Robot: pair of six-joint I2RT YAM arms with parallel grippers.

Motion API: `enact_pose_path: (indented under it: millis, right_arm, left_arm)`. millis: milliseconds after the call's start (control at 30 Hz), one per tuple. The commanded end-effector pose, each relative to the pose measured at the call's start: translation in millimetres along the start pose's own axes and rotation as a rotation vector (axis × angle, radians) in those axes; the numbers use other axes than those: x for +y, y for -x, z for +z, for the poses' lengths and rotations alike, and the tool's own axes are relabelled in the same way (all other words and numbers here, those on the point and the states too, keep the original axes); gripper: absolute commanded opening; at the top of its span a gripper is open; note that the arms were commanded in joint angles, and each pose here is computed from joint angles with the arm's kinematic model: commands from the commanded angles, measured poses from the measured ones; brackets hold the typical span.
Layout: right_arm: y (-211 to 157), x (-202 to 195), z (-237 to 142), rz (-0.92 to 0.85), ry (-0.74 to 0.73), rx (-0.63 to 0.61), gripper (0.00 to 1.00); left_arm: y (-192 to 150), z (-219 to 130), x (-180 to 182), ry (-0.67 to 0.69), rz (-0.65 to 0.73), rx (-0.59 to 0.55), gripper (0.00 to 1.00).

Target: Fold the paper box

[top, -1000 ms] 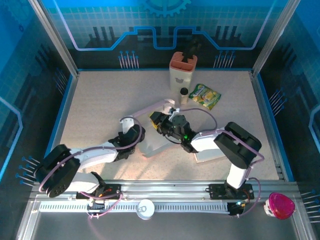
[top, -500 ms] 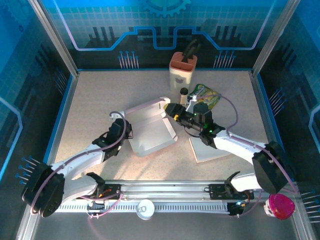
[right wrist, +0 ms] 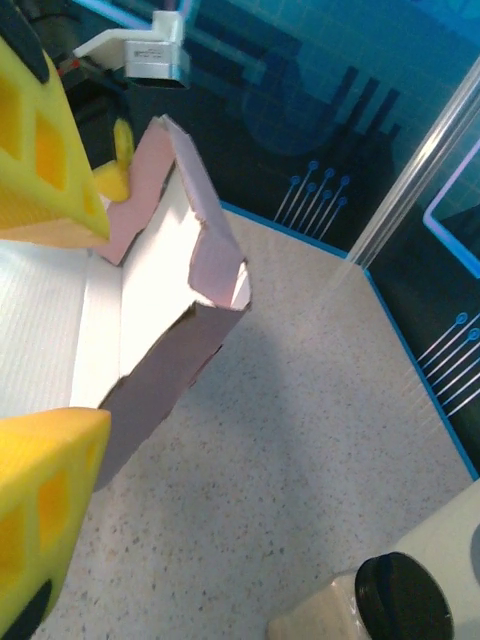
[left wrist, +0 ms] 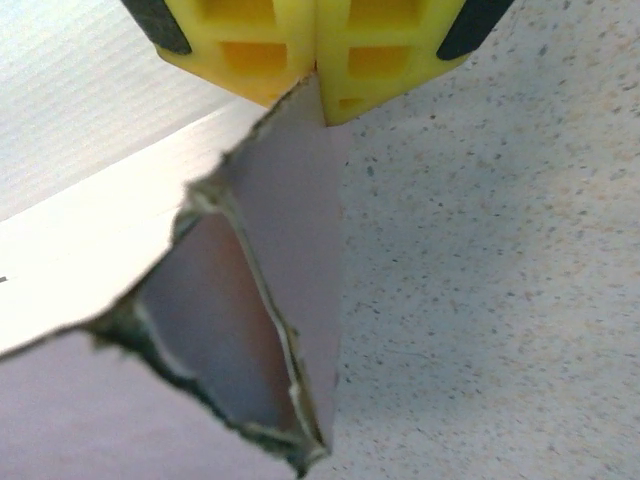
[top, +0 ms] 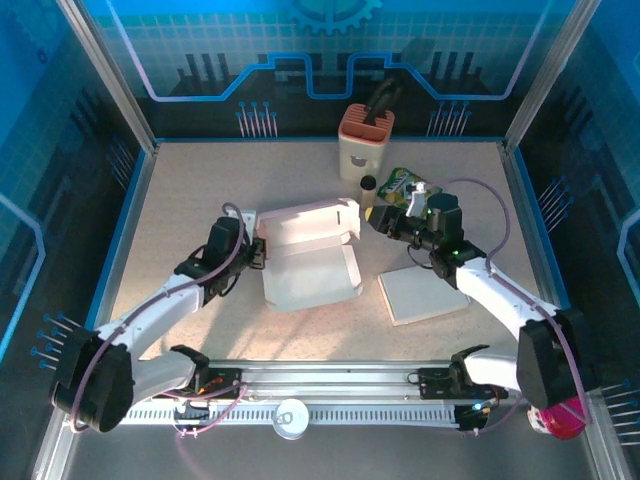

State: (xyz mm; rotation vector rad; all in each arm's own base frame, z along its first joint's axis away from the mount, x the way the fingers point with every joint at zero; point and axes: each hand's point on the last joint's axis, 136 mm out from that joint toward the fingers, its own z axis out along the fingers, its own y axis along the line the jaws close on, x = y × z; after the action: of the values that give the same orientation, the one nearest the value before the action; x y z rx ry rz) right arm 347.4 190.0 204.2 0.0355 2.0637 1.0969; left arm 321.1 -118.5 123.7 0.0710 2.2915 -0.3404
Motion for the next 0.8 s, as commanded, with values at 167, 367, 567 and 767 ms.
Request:
enact_pose_path:
  millis: [167, 367, 567, 767]
  right_arm:
    - [-22.7, -20.3, -4.4, -0.114, 0.026, 0.089, 0.36]
    - [-12.7, -13.7, -9.1, -0.156, 0.103, 0.080, 0.34]
    - [-8.3, 0.8, -12.7, -0.220, 0.158, 0.083, 0.38]
    - [-6.9, 3.0, -14.8, -0.241, 0.175, 0.072, 0.44]
  left_arm:
    - [4.9, 5.9, -27.4, -0.223, -0.036, 0.053, 0.00]
    - [19.2, 0.0, -37.0, -0.338, -0.105, 0.058, 0.00]
    - [22.3, -1.2, -46.7, -0.401, -0.122, 0.088, 0.00]
    - [20.3, 0.4, -46.8, -0.400, -0.125, 0.107, 0.00]
